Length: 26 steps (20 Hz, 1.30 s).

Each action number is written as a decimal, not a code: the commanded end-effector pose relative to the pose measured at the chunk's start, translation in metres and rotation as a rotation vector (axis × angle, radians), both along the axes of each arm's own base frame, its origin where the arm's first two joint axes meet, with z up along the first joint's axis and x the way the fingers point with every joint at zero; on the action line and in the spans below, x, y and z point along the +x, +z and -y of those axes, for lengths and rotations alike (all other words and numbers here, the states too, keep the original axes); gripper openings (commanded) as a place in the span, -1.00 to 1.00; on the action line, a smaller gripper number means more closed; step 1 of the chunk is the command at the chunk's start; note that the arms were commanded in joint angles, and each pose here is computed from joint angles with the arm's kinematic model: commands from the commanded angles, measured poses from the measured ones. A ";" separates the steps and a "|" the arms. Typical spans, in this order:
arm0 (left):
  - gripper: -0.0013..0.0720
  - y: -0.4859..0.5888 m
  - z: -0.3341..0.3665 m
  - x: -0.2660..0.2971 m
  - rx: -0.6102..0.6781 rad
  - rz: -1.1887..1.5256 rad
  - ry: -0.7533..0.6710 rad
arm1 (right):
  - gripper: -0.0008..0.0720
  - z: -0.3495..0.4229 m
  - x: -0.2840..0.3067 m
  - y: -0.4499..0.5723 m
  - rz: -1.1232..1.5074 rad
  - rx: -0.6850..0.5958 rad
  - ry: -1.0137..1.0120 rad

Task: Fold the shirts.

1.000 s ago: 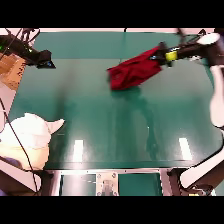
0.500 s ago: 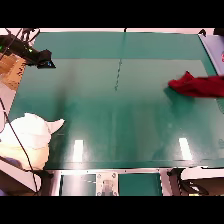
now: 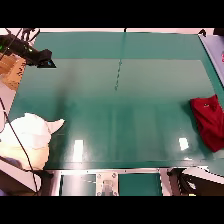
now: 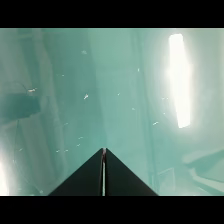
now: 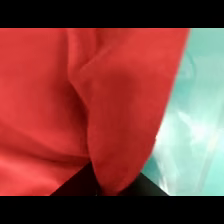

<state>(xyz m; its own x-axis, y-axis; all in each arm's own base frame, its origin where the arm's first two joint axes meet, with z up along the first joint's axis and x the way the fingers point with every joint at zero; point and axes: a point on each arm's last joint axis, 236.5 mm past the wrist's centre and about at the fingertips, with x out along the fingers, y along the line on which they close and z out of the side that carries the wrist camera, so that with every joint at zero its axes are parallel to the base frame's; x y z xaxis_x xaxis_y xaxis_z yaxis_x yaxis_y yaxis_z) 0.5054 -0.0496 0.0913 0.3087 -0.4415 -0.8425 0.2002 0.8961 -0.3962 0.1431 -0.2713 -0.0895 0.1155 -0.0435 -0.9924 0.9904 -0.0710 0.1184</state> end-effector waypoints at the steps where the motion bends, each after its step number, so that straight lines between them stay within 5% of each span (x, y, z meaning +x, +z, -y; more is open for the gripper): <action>1: -0.91 0.002 0.002 0.002 -0.011 0.008 0.003 | -0.94 -0.010 -0.026 -0.026 0.003 0.008 -0.101; 2: -0.91 0.002 0.002 0.002 -0.012 0.009 0.002 | -0.93 -0.008 -0.024 -0.023 0.006 0.008 -0.099; 3: -0.91 0.002 0.003 0.002 -0.015 0.009 0.002 | -0.72 -0.007 -0.022 -0.017 0.008 0.011 -0.075; 5: -0.91 0.003 0.003 0.002 -0.018 0.010 0.001 | 0.54 -0.003 -0.018 0.005 0.003 0.026 0.036; 6: -0.91 0.003 0.003 0.002 -0.018 0.010 0.001 | 0.54 -0.002 -0.018 0.020 -0.007 0.043 0.077; 10: -0.91 0.012 0.013 0.002 -0.064 0.024 -0.009 | 0.52 -0.001 -0.026 0.095 -0.076 0.103 0.070; 11: -0.91 0.016 0.017 0.001 -0.082 0.027 -0.011 | 0.28 0.001 -0.013 0.113 -0.052 0.073 0.090; 13: -0.92 0.026 0.019 0.000 -0.097 0.037 0.008 | -0.88 0.001 0.033 0.140 0.038 -0.031 0.174; 19: -0.92 0.046 0.020 -0.022 -0.078 0.036 -0.002 | -0.93 -0.098 0.194 0.161 0.279 -0.186 0.671; 26: -0.92 -0.023 0.060 -0.103 -0.051 -0.108 -0.004 | -0.94 -0.308 0.221 0.086 0.305 -0.067 1.226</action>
